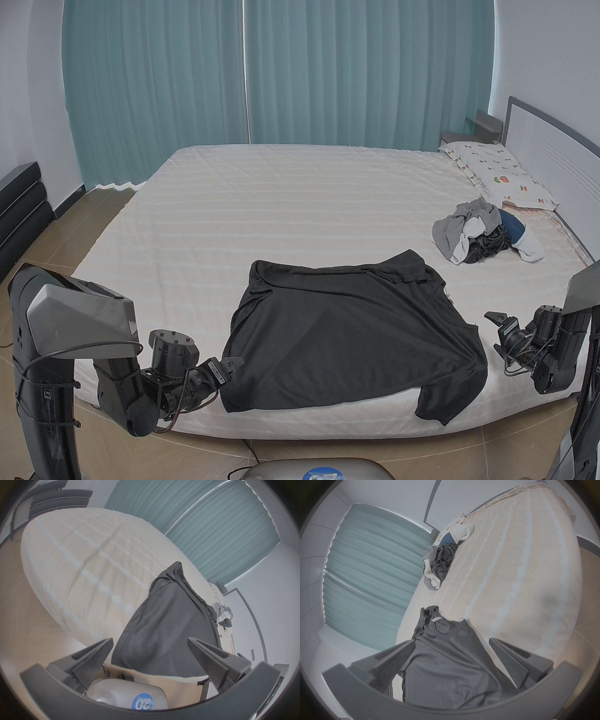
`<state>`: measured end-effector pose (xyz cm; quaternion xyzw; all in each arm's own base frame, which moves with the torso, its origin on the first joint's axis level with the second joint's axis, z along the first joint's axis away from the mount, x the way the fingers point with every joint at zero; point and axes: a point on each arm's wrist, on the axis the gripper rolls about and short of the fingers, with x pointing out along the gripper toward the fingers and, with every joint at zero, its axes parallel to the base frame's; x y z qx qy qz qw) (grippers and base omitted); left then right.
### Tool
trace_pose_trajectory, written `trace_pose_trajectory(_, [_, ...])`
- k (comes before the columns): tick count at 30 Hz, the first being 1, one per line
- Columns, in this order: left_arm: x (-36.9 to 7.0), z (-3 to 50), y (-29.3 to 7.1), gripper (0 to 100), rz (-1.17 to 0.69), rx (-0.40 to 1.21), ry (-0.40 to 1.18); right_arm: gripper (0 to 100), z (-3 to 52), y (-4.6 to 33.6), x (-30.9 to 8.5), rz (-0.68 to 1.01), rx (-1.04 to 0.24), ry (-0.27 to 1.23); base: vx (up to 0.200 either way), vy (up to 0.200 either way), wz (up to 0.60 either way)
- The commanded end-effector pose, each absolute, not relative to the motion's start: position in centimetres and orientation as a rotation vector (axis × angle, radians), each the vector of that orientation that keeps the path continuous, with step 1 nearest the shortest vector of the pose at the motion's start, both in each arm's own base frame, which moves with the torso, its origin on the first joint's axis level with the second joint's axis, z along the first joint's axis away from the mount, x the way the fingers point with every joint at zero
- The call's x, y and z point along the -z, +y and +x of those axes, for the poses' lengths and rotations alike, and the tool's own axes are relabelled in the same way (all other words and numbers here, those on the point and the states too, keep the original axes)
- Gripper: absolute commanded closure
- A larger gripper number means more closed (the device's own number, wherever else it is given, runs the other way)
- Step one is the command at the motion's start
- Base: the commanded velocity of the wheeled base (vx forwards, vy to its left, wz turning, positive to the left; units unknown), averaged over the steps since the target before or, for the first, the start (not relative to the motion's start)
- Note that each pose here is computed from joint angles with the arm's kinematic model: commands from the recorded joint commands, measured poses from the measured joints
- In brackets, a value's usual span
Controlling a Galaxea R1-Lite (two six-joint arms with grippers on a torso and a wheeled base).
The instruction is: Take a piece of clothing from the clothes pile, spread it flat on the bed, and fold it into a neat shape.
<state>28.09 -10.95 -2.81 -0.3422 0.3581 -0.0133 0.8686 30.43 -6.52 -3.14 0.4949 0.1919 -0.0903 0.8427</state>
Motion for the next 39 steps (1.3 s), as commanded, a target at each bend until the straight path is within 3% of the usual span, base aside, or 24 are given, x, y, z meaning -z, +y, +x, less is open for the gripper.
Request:
trace_pose_trajectory(1, [2.8, 28.3, -10.9, 0, -0.72, 0.029, 0.743, 0, 30.4, -6.2, 2.7, 1.034, 0.193, 0.389, 0.2, 0.0, 0.0])
trace_pose_trajectory(12, [2.8, 28.6, -10.8, 0, -0.727, 0.024, 0.733, 0, 30.7, -3.7, 1.4, 1.006, 0.12, 0.388, 0.2, 0.0, 0.0])
trace_pose_trajectory(27, [3.0, 28.9, -10.4, 0, -0.735, 0.009, 0.729, 0, 36.5, 2.7, 2.4, 0.797, 0.068, 0.408, 0.0, 0.0, 0.0])
trace_pose_trajectory(39, [3.3, 29.2, -10.3, 0, -0.745, -0.002, 0.728, 0, 41.4, 3.2, 4.7, 0.784, 0.114, 0.486, 0.0, 0.0, 0.0])
